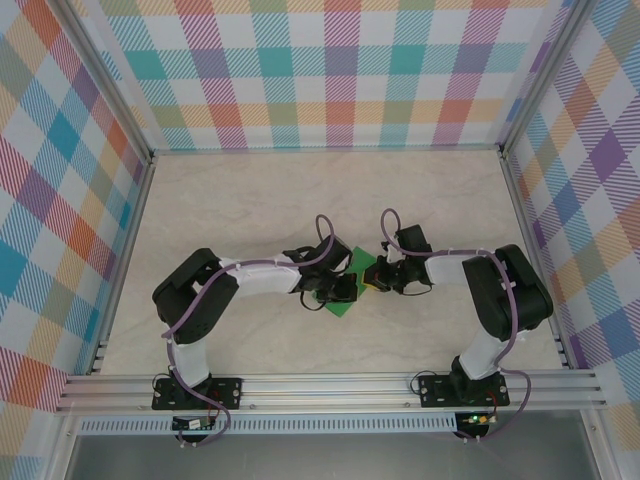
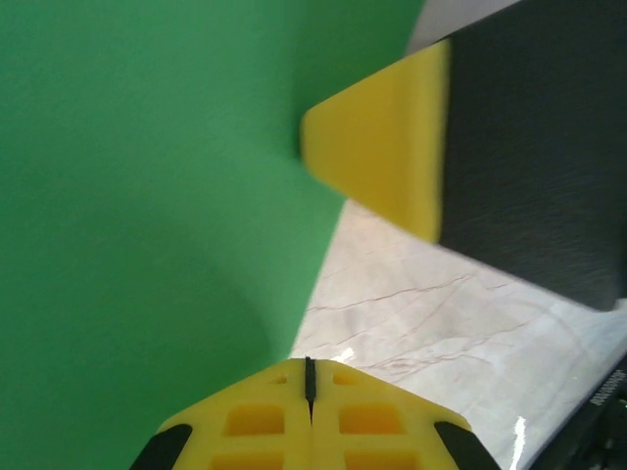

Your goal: Fold a paper plane with a square sheet of paper (pick it up from the middle)

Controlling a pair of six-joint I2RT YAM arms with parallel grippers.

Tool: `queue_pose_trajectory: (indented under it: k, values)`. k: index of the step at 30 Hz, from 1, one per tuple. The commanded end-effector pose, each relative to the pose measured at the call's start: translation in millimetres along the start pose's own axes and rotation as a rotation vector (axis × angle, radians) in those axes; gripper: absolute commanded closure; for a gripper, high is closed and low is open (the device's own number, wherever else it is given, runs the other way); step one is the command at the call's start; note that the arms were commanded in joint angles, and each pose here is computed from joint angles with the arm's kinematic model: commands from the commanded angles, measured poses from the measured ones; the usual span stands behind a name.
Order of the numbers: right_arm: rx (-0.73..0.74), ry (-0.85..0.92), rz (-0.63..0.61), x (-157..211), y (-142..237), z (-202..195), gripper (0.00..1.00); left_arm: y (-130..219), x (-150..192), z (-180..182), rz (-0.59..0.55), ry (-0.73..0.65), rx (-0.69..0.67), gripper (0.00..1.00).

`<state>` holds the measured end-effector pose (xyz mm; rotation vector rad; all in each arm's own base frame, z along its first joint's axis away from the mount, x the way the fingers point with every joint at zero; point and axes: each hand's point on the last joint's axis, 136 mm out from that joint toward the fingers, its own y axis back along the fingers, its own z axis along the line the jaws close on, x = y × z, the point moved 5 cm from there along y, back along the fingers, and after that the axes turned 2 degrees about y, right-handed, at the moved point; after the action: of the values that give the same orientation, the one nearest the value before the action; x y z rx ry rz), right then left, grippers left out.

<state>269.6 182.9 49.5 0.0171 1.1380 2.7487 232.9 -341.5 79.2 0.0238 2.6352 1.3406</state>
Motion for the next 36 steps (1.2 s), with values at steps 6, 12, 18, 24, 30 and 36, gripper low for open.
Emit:
queue_pose_trajectory:
  k: [6,12,18,24,30,36]
  values:
    - [0.073,-0.033,0.030,2,-8,-16,1.00,-18,9,9,0.063,-0.028,-0.016,1.00]
    - [0.106,-0.039,0.041,3,-9,-21,1.00,-17,24,33,0.096,-0.022,-0.080,1.00]
    - [0.135,-0.047,0.049,2,-11,-26,1.00,-14,46,55,0.133,0.018,-0.051,1.00]
    - [0.158,-0.054,0.061,2,-13,-30,1.00,-11,71,70,0.163,0.042,-0.006,1.00]
    - [0.165,-0.048,0.067,3,-13,-31,1.00,0,89,84,0.192,0.042,-0.036,1.00]
    - [0.149,0.000,0.059,-4,-8,-20,1.00,21,85,72,0.167,-0.010,0.000,1.00]
